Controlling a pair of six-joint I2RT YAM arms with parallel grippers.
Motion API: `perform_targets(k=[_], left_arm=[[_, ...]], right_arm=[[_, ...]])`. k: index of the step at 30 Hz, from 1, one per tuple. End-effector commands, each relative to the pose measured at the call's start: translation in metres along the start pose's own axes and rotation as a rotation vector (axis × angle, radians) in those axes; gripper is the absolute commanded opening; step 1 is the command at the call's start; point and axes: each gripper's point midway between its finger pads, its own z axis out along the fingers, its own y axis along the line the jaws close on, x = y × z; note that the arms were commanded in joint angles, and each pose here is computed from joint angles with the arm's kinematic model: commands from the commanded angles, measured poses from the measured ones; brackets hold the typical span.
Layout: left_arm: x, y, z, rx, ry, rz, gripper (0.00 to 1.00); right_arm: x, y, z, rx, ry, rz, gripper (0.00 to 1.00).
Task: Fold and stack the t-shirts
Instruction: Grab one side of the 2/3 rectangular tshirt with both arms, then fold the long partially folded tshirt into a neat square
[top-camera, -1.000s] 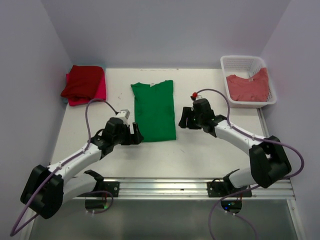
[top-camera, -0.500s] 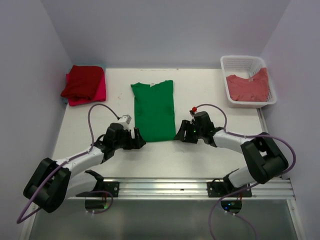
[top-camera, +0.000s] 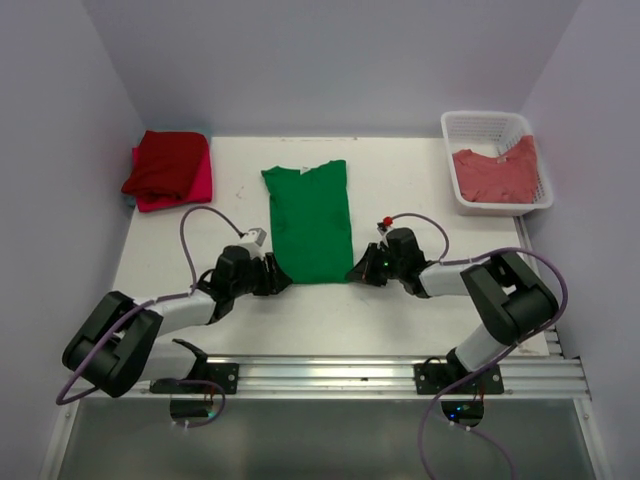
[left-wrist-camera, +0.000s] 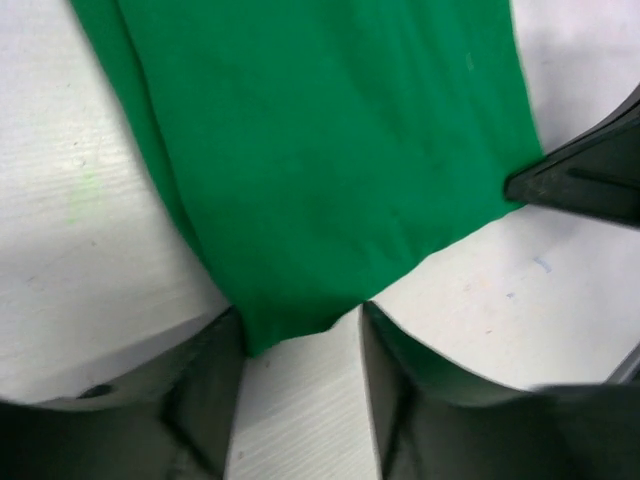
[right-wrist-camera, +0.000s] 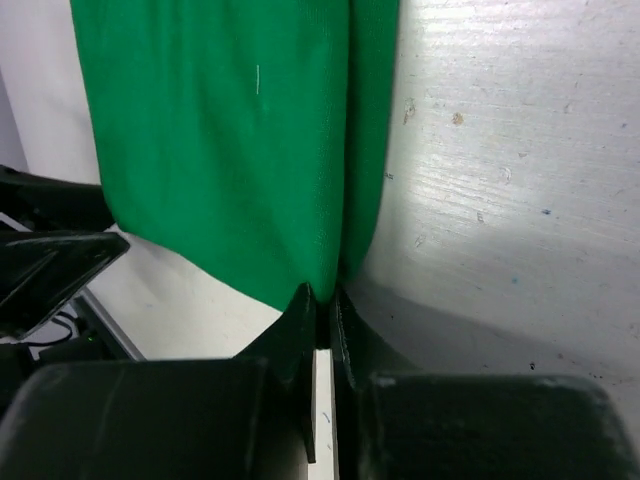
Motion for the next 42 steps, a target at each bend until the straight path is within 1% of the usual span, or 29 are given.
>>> perform_targets(k=[1,2,4,5,9,12,13,15,16,17,18,19,21,22,23,24,25,27,28,29,30,32,34,36,37,39,40,42], left_arm=[[0.040,0.023,-0.005,-0.054,0.117,-0.030,0.48],[0.040,0.024,-0.005,-0.052,0.117,-0.033,0.27],[0.041,0.026,-0.006,-0.059,0.123,-0.038,0.06],[0.042,0.027,-0.006,-0.062,0.123,-0.041,0.00],[0.046,0.026,-0.009,-0.054,0.139,-0.043,0.00],[0.048,0.018,-0.016,-0.015,0.149,-0.042,0.00],[0.047,0.013,-0.020,0.008,0.141,-0.043,0.00],[0.054,0.007,-0.028,0.036,0.176,-0.054,0.00],[0.049,-0.001,-0.035,0.067,0.153,-0.049,0.00],[0.050,-0.006,-0.040,0.085,0.158,-0.053,0.00],[0.057,-0.006,-0.048,0.074,0.190,-0.069,0.00],[0.043,-0.020,-0.057,0.119,0.138,-0.057,0.00],[0.046,-0.024,-0.074,0.107,0.160,-0.074,0.00],[0.025,-0.043,-0.087,0.161,0.083,-0.054,0.00],[0.017,-0.049,-0.095,0.169,0.053,-0.049,0.00],[0.016,-0.049,-0.103,0.155,0.057,-0.060,0.00],[-0.007,-0.065,-0.117,0.184,-0.021,-0.046,0.00],[-0.017,-0.072,-0.130,0.182,-0.039,-0.046,0.00],[-0.033,-0.085,-0.140,0.201,-0.074,-0.034,0.00],[-0.040,-0.088,-0.143,0.198,-0.088,-0.029,0.00],[-0.046,-0.090,-0.145,0.194,-0.097,-0.023,0.00],[-0.059,-0.094,-0.144,0.184,-0.119,0.010,0.00],[-0.071,-0.090,-0.136,0.147,-0.142,0.035,0.00],[-0.079,-0.087,-0.125,0.134,-0.165,0.071,0.00],[-0.087,-0.080,-0.120,0.092,-0.197,0.077,0.00],[-0.099,-0.069,-0.106,0.031,-0.234,0.117,0.00],[-0.111,-0.056,-0.102,-0.045,-0.280,0.116,0.00],[-0.129,-0.044,-0.088,-0.113,-0.330,0.124,0.00]], right_arm=[[0.026,-0.032,-0.003,0.110,0.062,0.025,0.00],[0.025,-0.030,-0.005,0.105,0.057,0.018,0.00],[0.026,-0.030,-0.008,0.111,0.059,0.014,0.00],[0.026,-0.029,-0.009,0.109,0.057,0.009,0.00],[0.025,-0.021,-0.018,0.088,0.049,-0.016,0.00],[0.031,-0.012,-0.030,0.063,0.057,-0.044,0.00],[0.034,-0.011,-0.034,0.064,0.068,-0.047,0.00],[0.034,0.003,-0.047,0.025,0.049,-0.095,0.00],[0.040,0.003,-0.054,0.030,0.062,-0.100,0.00],[0.037,0.014,-0.064,-0.002,0.035,-0.127,0.00],[0.039,0.020,-0.070,-0.014,0.032,-0.151,0.00],[0.046,0.017,-0.078,0.004,0.054,-0.149,0.00],[0.044,0.032,-0.096,-0.042,0.017,-0.178,0.00],[0.049,0.030,-0.103,-0.029,0.031,-0.176,0.00],[0.046,0.038,-0.111,-0.046,0.013,-0.187,0.00],[0.041,0.047,-0.122,-0.072,-0.023,-0.204,0.00],[0.043,0.049,-0.129,-0.066,-0.020,-0.210,0.00],[0.030,0.069,-0.146,-0.104,-0.075,-0.249,0.00],[0.027,0.071,-0.152,-0.092,-0.087,-0.256,0.00],[0.016,0.084,-0.159,-0.108,-0.121,-0.272,0.00],[0.012,0.086,-0.160,-0.097,-0.124,-0.294,0.00],[-0.008,0.097,-0.163,-0.077,-0.178,-0.332,0.00],[-0.024,0.098,-0.152,-0.036,-0.194,-0.374,0.00],[-0.051,0.113,-0.150,-0.026,-0.264,-0.429,0.00],[-0.058,0.110,-0.135,0.002,-0.258,-0.429,0.00],[-0.085,0.121,-0.124,0.009,-0.330,-0.460,0.00],[-0.092,0.114,-0.105,0.042,-0.314,-0.460,0.00],[-0.120,0.123,-0.089,0.055,-0.370,-0.486,0.00]])
